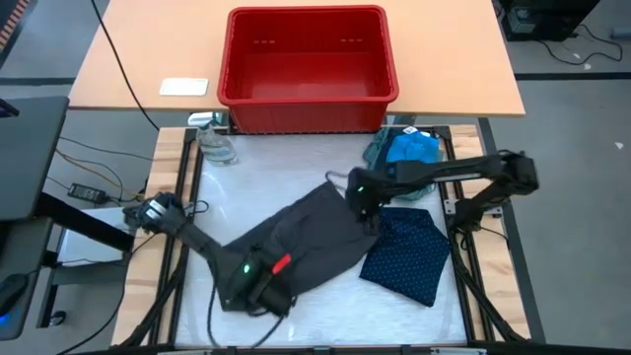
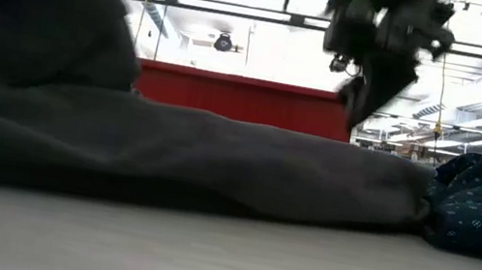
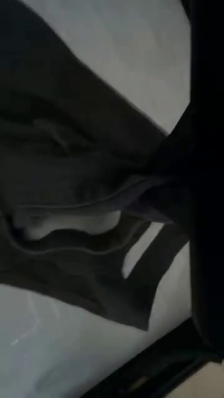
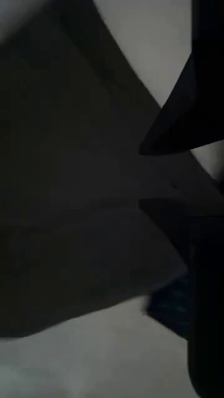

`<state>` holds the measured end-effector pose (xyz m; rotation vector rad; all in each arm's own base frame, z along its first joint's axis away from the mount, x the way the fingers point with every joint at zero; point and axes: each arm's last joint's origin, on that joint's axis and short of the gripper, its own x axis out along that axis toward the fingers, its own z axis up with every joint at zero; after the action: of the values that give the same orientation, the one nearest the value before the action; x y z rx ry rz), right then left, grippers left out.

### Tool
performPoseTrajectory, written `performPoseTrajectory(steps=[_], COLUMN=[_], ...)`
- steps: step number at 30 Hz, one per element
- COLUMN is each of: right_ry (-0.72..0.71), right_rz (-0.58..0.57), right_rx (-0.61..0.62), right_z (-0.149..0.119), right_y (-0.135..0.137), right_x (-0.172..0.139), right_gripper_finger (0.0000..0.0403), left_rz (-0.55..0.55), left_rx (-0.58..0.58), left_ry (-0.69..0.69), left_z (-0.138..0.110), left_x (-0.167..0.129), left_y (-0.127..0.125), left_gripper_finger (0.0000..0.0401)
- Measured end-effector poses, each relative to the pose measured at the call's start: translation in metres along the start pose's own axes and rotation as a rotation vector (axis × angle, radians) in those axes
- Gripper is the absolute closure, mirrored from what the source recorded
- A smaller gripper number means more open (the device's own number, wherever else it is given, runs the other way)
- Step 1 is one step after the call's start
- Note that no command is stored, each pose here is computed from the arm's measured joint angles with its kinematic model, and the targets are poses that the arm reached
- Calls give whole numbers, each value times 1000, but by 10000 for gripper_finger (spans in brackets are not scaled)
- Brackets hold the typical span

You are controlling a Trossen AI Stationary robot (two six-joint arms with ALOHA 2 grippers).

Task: Fold laundry
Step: Fold the gray shorts

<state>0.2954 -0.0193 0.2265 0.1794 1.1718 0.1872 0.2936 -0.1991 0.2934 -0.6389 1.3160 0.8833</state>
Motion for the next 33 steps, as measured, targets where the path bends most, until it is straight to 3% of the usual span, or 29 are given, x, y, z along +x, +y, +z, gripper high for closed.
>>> performPoseTrajectory(steps=[4, 9, 13, 21, 28, 33], right_ry=[-228, -361, -353, -244, -205, -242], right_rz=[-125, -203, -251, -229, -187, -106], right_rx=[-81, -81, -80, -154, -136, -64], right_z=[13, 26, 33, 27, 18, 19], right_y=[-6, -30, -63, -111, -130, -130], right_x=[-27, -29, -1, 60, 82, 82], right_gripper_finger=[274, 273, 272, 272, 274, 287], left_rz=[-23, -27, -9, 117, 160, 158], left_rx=[14, -97, -149, -78, -37, 13], left_ry=[-23, 35, 91, 186, 186, 190], left_z=[30, 52, 43, 14, 5, 5], left_x=[-6, -10, -7, 21, 31, 32], left_y=[10, 30, 38, 43, 46, 46], left_gripper_finger=[395, 396, 396, 377, 374, 373])
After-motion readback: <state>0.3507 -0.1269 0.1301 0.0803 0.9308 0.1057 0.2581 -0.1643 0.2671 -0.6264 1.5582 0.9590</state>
